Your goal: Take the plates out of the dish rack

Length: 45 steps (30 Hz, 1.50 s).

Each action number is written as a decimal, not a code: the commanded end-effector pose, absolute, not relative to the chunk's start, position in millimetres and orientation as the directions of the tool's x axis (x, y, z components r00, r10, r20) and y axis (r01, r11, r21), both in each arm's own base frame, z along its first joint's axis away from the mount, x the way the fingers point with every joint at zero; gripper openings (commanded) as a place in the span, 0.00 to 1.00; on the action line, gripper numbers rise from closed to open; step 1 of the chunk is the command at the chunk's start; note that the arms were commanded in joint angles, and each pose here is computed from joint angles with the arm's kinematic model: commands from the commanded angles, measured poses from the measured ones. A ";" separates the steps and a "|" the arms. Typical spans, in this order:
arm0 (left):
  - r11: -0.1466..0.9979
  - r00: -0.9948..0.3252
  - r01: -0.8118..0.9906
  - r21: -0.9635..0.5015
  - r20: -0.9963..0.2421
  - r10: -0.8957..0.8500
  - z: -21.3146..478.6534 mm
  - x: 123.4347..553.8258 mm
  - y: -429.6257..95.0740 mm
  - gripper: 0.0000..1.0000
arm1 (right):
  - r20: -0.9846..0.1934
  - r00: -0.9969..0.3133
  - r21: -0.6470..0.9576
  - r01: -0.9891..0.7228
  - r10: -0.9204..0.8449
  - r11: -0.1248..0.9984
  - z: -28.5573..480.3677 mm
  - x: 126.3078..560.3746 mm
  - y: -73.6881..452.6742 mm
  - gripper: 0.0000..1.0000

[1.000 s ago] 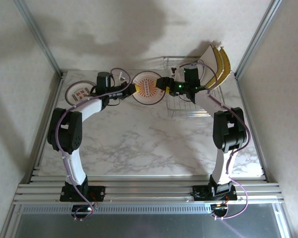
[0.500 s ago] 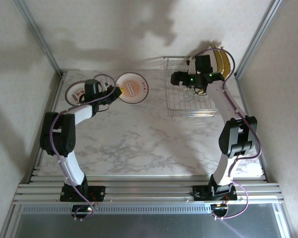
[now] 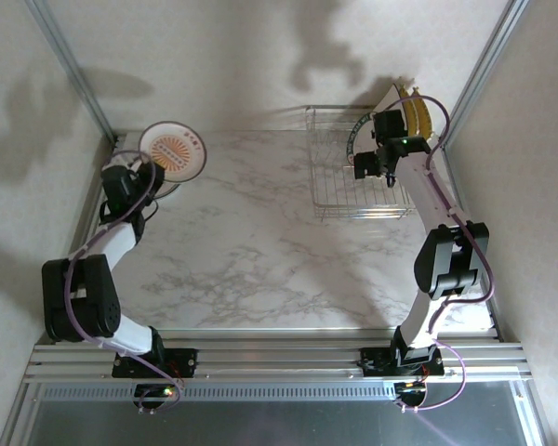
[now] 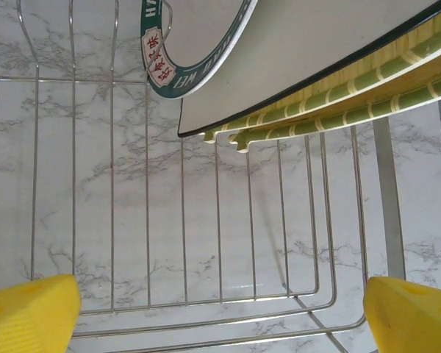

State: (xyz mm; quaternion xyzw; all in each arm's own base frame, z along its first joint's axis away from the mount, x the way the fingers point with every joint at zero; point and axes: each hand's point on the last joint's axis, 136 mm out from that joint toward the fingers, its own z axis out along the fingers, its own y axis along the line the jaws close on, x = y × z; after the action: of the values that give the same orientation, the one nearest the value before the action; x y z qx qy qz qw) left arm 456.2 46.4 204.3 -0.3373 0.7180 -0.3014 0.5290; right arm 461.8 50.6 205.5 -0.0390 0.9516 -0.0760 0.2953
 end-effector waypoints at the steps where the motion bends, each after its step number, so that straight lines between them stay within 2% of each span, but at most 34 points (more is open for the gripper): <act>1: 0.561 -0.058 -0.202 -0.803 -0.562 -0.825 216.2 444.2 84.6 0.00 | -0.554 -0.822 -0.168 -0.042 -0.130 0.985 206.6 458.1 50.1 0.99; 5: 0.506 -0.011 -0.236 -0.830 -0.518 -0.855 198.4 434.5 109.9 0.00 | -0.551 -0.825 -0.148 -0.057 -0.130 0.987 206.0 457.8 54.2 0.99; 11: 0.457 0.006 -0.253 -0.853 -0.474 -0.881 175.8 441.9 127.0 0.00 | -0.549 -0.826 -0.139 -0.063 -0.130 0.988 204.1 457.8 56.0 0.99; 18: 0.410 -0.027 -0.263 -0.873 -0.418 -0.908 147.2 462.7 132.0 0.00 | -0.545 -0.827 -0.143 -0.069 -0.137 0.987 202.2 456.7 56.1 0.99; 28: 0.400 -0.019 -0.308 -0.863 -0.415 -0.910 119.6 483.9 146.6 0.00 | -0.552 -0.822 -0.131 -0.080 -0.140 0.988 207.5 461.6 59.5 0.99; 41: 0.384 -0.075 -0.357 -0.852 -0.384 -0.920 95.5 509.6 149.9 0.00 | -0.559 -0.818 -0.098 -0.099 -0.138 0.990 210.4 462.9 66.2 0.99; 45: 0.399 -0.087 -0.388 -0.831 -0.398 -0.913 91.4 506.7 150.6 0.08 | -0.565 -0.813 -0.091 -0.103 -0.137 0.991 213.4 462.3 67.7 0.99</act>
State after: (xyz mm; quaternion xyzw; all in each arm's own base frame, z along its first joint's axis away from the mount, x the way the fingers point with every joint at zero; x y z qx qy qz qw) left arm 499.4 147.0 76.1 -0.4887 0.6845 -0.2749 0.4660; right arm 460.8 65.2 205.0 -0.0566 0.9542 -0.0368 0.2914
